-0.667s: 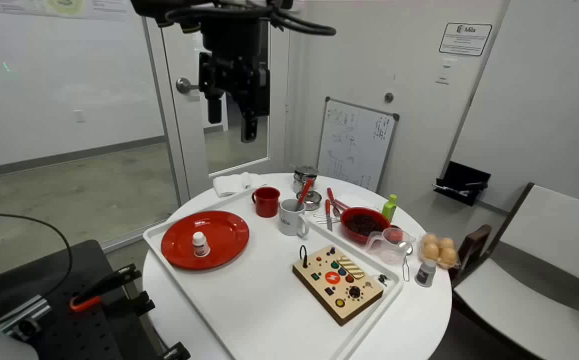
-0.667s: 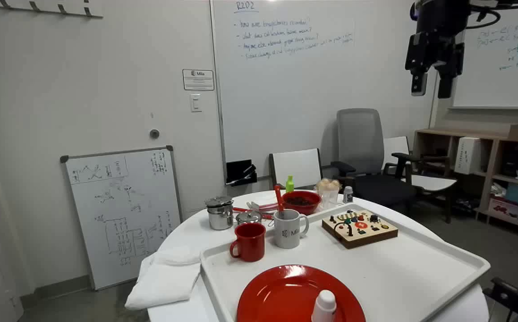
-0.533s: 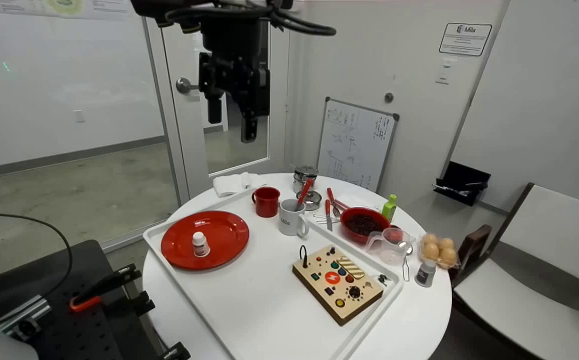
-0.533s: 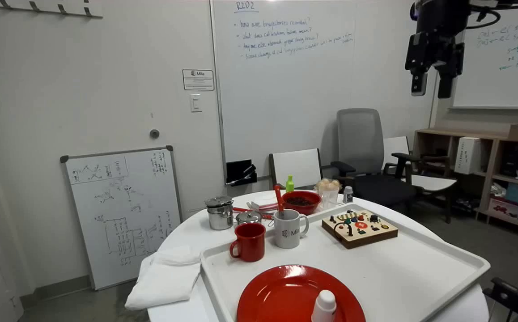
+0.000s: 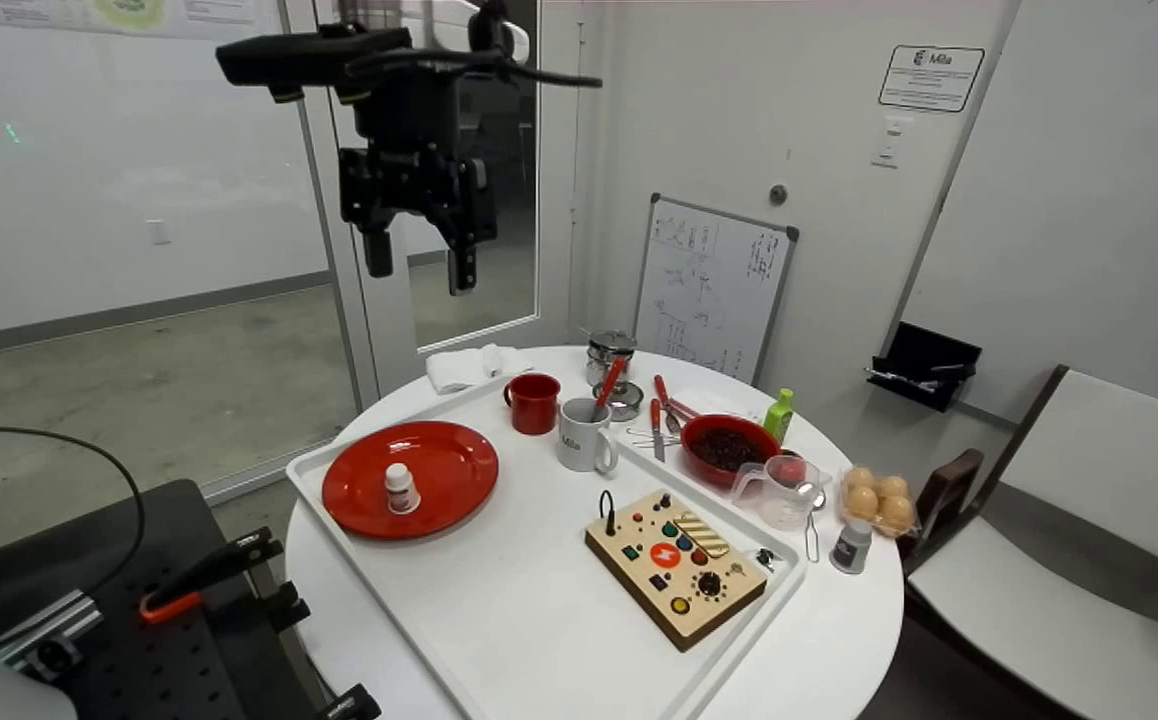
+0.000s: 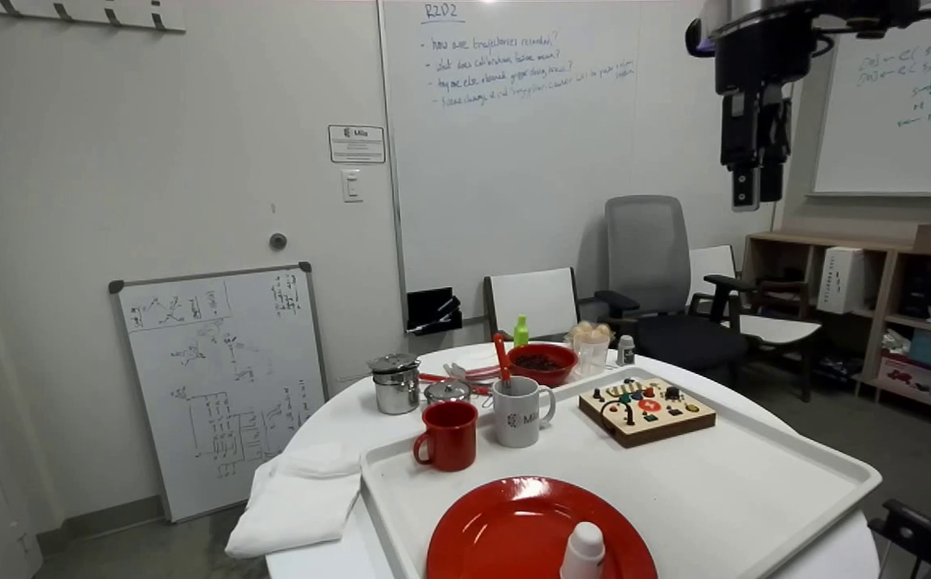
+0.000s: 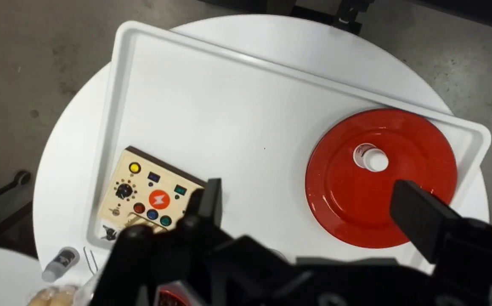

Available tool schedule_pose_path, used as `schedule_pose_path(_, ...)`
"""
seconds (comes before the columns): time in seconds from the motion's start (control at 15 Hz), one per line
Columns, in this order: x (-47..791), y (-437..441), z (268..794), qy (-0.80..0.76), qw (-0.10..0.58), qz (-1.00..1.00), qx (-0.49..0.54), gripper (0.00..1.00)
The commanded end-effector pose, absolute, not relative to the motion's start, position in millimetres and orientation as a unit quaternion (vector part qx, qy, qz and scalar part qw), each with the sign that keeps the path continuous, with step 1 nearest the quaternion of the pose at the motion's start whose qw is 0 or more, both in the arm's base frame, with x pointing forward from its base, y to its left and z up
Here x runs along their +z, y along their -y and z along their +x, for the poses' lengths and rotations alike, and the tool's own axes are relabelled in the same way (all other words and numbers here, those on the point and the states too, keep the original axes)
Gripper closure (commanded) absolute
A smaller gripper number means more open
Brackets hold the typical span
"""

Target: Remove the shaker from the red plate and put it inside the red mug

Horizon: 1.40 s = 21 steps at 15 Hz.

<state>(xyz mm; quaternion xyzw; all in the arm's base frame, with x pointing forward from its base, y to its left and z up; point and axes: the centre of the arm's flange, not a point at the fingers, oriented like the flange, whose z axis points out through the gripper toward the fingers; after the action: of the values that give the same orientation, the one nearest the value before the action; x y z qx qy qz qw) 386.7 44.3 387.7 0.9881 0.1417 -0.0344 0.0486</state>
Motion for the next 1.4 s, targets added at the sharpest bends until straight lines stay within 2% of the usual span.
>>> schedule_pose_path(0.0, 359, -76, 414, -0.195, 0.096, 0.976, 0.011, 0.0)
schedule_pose_path(0.27, 333, -108, 426, -0.231, 0.093, 0.968, -0.004, 0.0)
schedule_pose_path(0.33, 347, -96, 408, -0.224, 0.085, 0.971, 0.003, 0.0)
schedule_pose_path(0.8, 340, -97, 411, -0.23, 0.074, 0.97, -0.001, 0.0)
schedule_pose_path(1.07, 313, -162, 430, -0.29, 0.076, 0.952, 0.062, 0.0)
schedule_pose_path(1.33, 270, -221, 435, -0.336, 0.058, 0.937, 0.073, 0.0)
